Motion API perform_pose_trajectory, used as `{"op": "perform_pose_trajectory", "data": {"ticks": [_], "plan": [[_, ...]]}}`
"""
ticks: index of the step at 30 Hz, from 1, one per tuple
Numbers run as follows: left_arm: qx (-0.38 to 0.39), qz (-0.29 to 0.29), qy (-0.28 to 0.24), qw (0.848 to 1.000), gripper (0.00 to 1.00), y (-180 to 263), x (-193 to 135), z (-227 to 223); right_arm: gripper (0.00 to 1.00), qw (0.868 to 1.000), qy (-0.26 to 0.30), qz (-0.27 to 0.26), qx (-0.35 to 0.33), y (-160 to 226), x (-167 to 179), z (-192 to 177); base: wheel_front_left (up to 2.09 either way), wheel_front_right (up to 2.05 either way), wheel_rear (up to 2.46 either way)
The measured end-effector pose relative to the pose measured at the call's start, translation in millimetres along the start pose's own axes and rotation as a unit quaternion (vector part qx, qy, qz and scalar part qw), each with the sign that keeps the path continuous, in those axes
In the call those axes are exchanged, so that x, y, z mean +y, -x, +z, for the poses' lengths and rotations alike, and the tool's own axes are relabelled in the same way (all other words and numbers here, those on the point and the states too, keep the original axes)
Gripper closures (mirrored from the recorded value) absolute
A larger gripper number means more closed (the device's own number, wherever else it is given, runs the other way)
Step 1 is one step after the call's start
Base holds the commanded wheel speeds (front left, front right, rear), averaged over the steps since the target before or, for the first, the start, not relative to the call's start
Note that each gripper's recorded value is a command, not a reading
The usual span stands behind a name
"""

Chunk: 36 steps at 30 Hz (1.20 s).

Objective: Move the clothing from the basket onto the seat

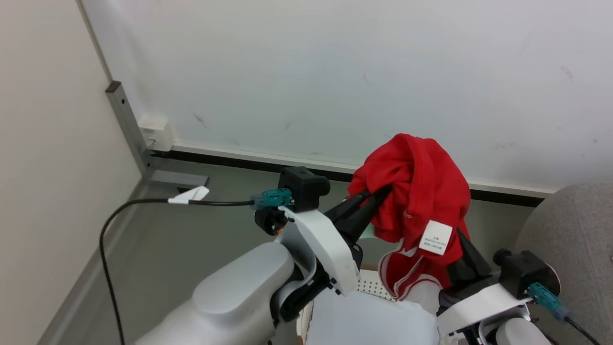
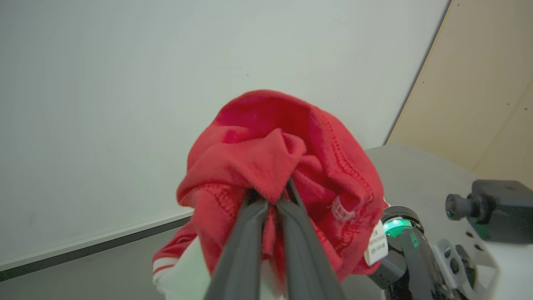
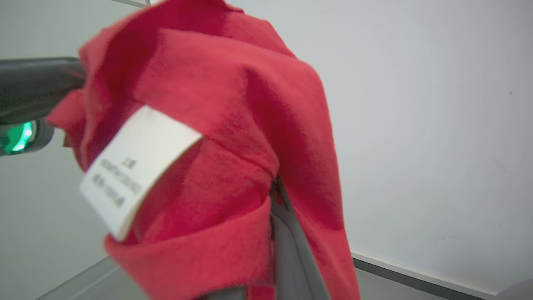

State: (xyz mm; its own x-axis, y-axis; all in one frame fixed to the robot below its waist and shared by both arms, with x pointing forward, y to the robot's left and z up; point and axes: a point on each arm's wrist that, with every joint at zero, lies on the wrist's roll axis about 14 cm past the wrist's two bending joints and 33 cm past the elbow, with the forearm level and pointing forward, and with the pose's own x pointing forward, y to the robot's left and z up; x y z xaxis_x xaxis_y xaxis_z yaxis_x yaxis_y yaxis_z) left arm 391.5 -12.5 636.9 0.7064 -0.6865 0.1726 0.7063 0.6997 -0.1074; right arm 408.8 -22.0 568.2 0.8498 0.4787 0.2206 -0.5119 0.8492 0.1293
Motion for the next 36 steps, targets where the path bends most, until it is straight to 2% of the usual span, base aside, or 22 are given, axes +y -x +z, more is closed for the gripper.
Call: {"op": "perform_pose_trajectory", "data": {"ticks": [2, 3, 5, 6, 10, 15, 25, 32, 33, 36], "plan": [[0.003, -0.003, 0.004, 1.000, 1.00, -1, -2, -4, 1.00, 1.000, -0.012, -0.012, -0.009, 3, -7, 4, 0.00, 0.00, 0.00], [0.002, -0.005, 0.009, 1.000, 0.94, -2, -3, -6, 1.00, 1.000, -0.020, -0.019, -0.014, 5, -10, 6, 0.00, 0.00, 0.00], [0.004, -0.010, 0.016, 1.000, 0.38, -4, -7, -9, 1.00, 0.999, -0.027, -0.032, -0.024, 8, -19, 12, 0.00, 0.00, 0.00], [0.005, -0.014, 0.018, 1.000, 0.00, -6, -9, -10, 1.00, 0.998, -0.028, -0.039, -0.030, 10, -24, 16, 0.00, 0.00, 0.00], [0.007, -0.031, 0.027, 0.999, 0.00, -12, -20, -17, 1.00, 0.995, -0.033, -0.071, -0.054, 19, -44, 30, 0.00, 0.00, 0.00], [0.007, -0.059, 0.033, 0.998, 0.00, -20, -37, -28, 1.00, 0.990, -0.010, -0.116, -0.083, 36, -76, 52, 0.00, 0.00, 0.00], [0.007, -0.126, 0.032, 0.992, 0.00, -42, -75, -44, 1.00, 0.968, 0.055, -0.227, -0.092, 106, -145, 74, 0.00, 0.00, 0.00], [0.007, -0.180, 0.025, 0.983, 0.00, -57, -110, -56, 1.00, 0.947, 0.083, -0.297, -0.086, 164, -171, 82, 0.00, 0.00, 0.00], [-0.002, -0.209, 0.027, 0.978, 0.00, -64, -128, -56, 1.00, 0.933, 0.091, -0.337, -0.084, 196, -181, 84, 0.00, 0.00, 0.00], [-0.003, -0.229, 0.028, 0.973, 0.00, -66, -141, -61, 1.00, 0.925, 0.093, -0.360, -0.080, 216, -185, 83, 0.00, 0.00, 0.00]]}}
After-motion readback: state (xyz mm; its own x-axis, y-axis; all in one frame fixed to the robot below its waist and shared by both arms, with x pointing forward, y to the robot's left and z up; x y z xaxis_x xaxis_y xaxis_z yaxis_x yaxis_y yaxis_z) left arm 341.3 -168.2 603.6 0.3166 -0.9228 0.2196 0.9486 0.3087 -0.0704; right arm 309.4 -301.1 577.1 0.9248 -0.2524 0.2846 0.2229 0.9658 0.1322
